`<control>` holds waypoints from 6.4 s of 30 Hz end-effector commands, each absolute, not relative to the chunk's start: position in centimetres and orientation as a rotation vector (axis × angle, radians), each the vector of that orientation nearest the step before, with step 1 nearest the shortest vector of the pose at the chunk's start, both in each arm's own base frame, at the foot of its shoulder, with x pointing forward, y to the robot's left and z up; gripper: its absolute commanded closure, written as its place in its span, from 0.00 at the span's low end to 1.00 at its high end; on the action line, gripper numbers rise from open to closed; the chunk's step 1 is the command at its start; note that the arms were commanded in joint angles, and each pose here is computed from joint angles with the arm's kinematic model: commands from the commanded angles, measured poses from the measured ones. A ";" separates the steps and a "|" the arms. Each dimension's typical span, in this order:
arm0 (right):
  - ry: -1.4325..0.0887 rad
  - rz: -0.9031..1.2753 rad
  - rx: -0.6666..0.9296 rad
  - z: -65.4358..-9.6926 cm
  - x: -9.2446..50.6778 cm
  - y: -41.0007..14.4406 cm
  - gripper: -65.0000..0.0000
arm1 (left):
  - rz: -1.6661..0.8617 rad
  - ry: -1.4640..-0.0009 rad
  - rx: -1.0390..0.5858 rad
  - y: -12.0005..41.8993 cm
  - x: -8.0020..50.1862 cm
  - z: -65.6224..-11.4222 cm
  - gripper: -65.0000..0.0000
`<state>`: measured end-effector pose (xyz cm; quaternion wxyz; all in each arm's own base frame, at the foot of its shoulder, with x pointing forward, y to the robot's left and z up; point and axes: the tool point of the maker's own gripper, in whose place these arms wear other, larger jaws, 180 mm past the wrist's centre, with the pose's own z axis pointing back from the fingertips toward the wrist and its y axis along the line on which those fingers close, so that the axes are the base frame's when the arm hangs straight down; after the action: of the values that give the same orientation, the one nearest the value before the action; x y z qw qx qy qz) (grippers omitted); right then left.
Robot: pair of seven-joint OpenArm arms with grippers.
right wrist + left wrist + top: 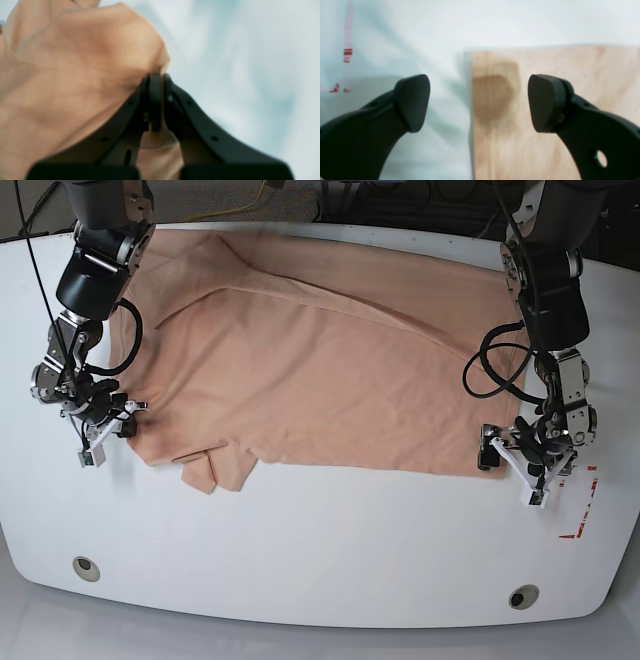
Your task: Layout the t-shirt on the table in an organized manner, then fold the t-shirt properly
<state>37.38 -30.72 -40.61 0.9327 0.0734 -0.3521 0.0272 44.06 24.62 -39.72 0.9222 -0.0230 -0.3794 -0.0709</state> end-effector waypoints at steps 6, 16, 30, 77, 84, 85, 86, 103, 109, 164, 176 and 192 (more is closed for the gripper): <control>-0.791 0.064 0.131 -38.3 38.8 -31.7 0.99 | -0.132 -0.802 -0.062 24.7 44.9 -39.7 0.09; -0.792 0.062 0.131 -38.3 38.8 -31.7 0.99 | -0.136 -0.797 -0.069 24.5 44.8 -39.9 0.27; -0.792 0.062 0.131 -38.3 38.8 -31.7 0.99 | -0.139 -0.802 -0.069 24.4 44.9 -39.8 0.72; -0.770 0.273 -0.115 -31.8 35.0 -30.3 0.99 | -0.323 -1.023 0.124 23.9 40.8 -31.1 0.96; -0.743 0.316 -0.176 -31.1 33.0 -30.1 0.99 | -0.356 -1.011 0.146 23.9 38.6 -31.4 0.96; -0.736 0.323 -0.186 -31.0 32.6 -30.1 0.99 | -0.366 -1.005 0.158 24.3 38.3 -31.5 0.96; -0.732 0.326 -0.192 -30.9 32.4 -30.0 0.99 | -0.370 -0.997 0.164 24.5 38.0 -31.6 0.96; -0.515 0.379 -0.297 -32.0 25.9 -30.4 0.99 | -0.472 -0.760 0.205 26.8 32.6 -33.9 0.97; -0.453 0.387 -0.285 -33.5 23.8 -30.4 0.98 | -0.493 -0.696 0.223 27.1 30.2 -34.8 0.97; -0.658 0.144 0.266 -36.9 30.6 -23.4 0.10 | -0.372 -0.809 0.317 28.6 31.7 -31.1 0.20; -0.619 0.347 0.305 -37.0 30.8 -17.6 0.10 | -0.372 -0.808 0.316 28.6 31.6 -31.1 0.20; -0.604 0.379 0.334 -37.6 30.4 -15.9 0.57 | -0.372 -0.808 0.316 28.6 31.6 -31.1 0.20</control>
<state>29.26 -15.72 -38.99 0.9317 0.1649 -0.2681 0.1812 30.96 28.36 -32.49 0.9004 0.1439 -0.3697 -0.1784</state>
